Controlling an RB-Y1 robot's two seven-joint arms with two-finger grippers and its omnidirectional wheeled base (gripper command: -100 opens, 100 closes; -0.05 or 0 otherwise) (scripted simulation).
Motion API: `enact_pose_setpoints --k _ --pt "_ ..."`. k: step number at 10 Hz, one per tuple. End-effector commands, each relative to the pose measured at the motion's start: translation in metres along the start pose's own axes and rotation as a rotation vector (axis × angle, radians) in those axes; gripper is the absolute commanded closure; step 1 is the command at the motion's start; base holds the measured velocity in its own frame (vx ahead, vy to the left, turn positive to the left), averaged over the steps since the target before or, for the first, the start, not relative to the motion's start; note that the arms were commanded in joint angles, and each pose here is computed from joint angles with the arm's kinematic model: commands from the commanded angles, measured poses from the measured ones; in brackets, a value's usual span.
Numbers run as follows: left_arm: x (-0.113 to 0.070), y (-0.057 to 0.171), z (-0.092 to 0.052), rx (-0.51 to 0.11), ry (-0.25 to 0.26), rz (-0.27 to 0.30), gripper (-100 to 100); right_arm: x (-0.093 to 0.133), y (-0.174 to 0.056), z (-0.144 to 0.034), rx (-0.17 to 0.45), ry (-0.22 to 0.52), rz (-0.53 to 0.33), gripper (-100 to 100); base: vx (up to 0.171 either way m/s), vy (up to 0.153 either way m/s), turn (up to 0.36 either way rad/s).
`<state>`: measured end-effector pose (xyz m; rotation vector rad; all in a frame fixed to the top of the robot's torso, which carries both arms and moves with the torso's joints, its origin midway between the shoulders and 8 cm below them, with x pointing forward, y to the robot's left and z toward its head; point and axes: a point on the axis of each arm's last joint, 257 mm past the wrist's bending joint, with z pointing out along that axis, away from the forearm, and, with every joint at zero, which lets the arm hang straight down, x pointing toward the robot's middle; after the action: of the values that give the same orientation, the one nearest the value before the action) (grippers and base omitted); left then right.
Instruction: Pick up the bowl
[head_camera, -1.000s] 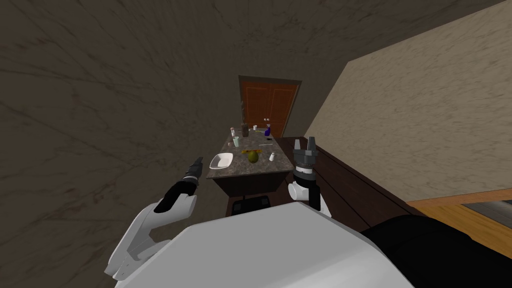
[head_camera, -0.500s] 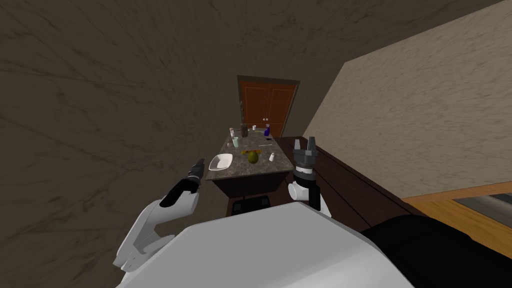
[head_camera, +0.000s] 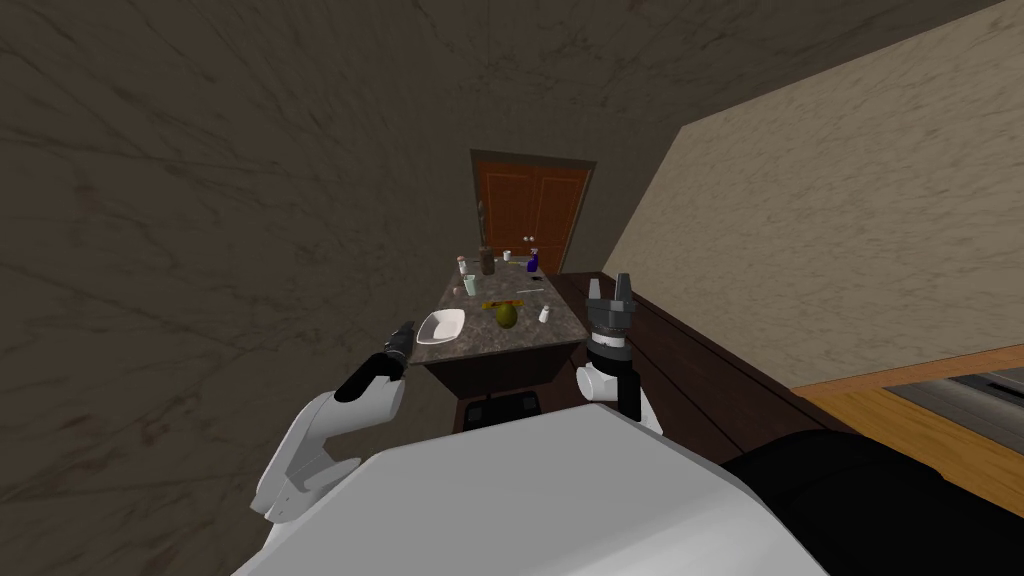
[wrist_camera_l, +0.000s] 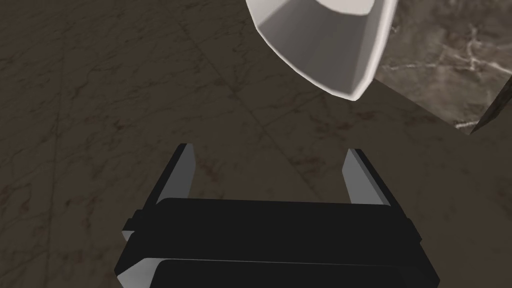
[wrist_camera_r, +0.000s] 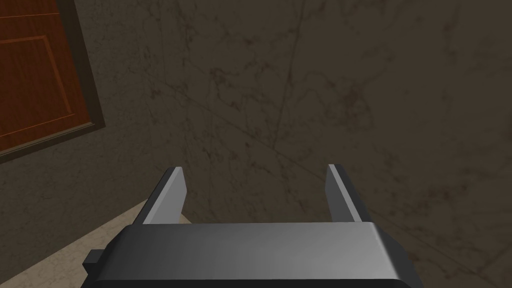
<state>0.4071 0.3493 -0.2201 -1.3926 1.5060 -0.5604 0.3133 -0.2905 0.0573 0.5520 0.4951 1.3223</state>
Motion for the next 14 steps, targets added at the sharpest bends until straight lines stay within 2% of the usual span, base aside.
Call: enact_pose_setpoints --k 1,2,5,6,14 --pt "0.006 0.006 0.002 -0.038 0.012 -0.012 -100 0.0 0.0 0.0 0.0 0.0 0.0 0 0.011 0.025 -0.055" --pt "0.006 0.007 0.002 -0.041 0.012 -0.012 -100 0.0 0.0 0.0 0.0 0.0 0.0 0 0.007 0.025 -0.034" --pt "0.028 0.02 0.004 -0.119 0.048 -0.05 -100 0.0 0.0 0.0 0.0 0.0 0.0 0 0.012 0.042 -0.07" --pt "0.028 0.022 0.004 -0.126 0.048 -0.05 -100 0.0 0.0 0.0 0.0 0.0 0.0 0 0.005 0.036 -0.024" --pt "0.102 0.056 -0.003 -0.306 0.164 -0.217 -100 0.0 0.0 0.0 0.0 0.0 0.0 0 0.008 0.029 -0.042"
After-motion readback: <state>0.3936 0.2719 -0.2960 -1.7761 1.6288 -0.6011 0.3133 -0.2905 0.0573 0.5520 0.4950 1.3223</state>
